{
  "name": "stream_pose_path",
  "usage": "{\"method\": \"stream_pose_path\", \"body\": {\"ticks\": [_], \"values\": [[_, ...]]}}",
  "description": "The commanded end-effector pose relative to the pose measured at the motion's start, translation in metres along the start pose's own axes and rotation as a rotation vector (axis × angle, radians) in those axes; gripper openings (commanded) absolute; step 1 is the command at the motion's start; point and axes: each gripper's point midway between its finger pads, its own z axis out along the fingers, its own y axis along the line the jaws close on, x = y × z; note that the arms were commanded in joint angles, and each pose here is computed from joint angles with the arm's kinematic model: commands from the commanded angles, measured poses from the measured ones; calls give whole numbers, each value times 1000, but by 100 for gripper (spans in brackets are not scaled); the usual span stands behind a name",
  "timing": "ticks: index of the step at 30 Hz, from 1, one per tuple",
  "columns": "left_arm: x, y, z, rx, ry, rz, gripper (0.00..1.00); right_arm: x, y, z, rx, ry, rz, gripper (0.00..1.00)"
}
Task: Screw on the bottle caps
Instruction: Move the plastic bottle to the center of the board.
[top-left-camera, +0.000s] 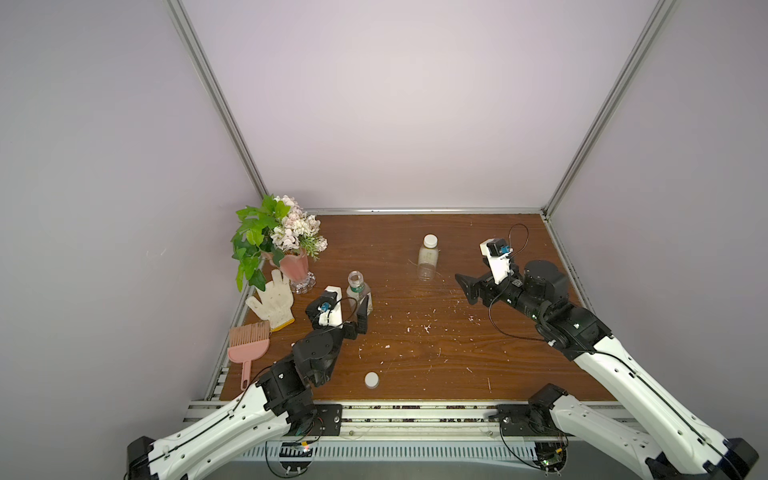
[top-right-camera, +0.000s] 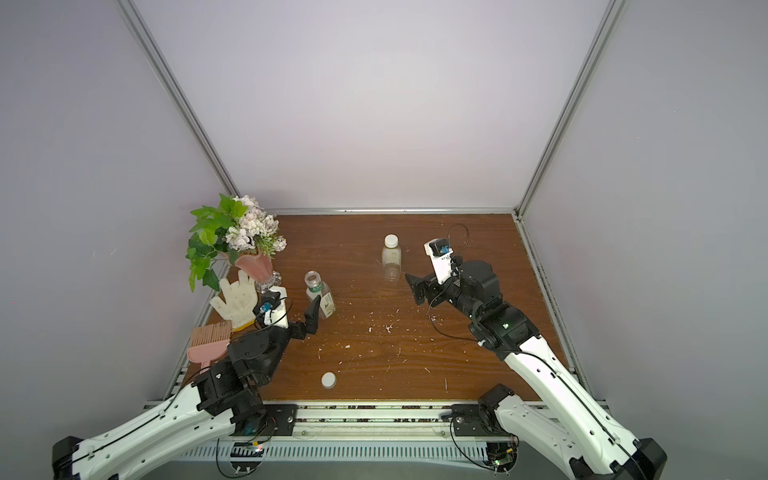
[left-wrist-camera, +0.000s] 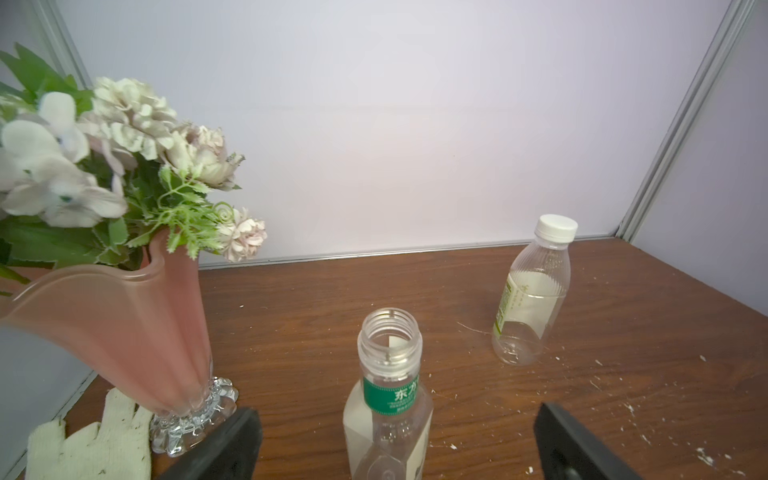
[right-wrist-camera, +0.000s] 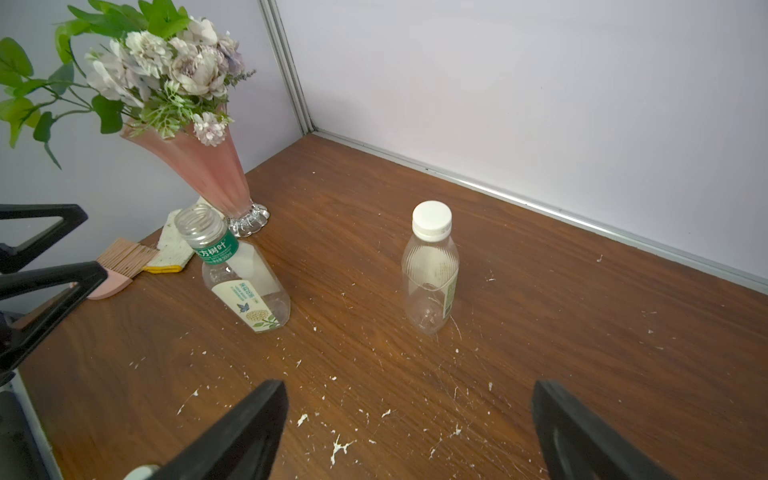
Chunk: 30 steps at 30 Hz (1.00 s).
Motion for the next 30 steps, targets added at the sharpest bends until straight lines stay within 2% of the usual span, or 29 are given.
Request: {"method": "stream_pose_path", "body": {"ticks": [1,11,18,30], "values": [[-11,-6,8,13,-17,-6,99,-14,8,-11,-45,-65,18,99],[0,17,33,-56,51,-42,99,-12,12,-24,-67,-70,31,99],[-2,15,51,-20,81,-55,99,-6,17,-23,-91,-49,36,99],[13,27,72,-56,165,-77,100,-5,17,-25,-94,-49,38,99]]}}
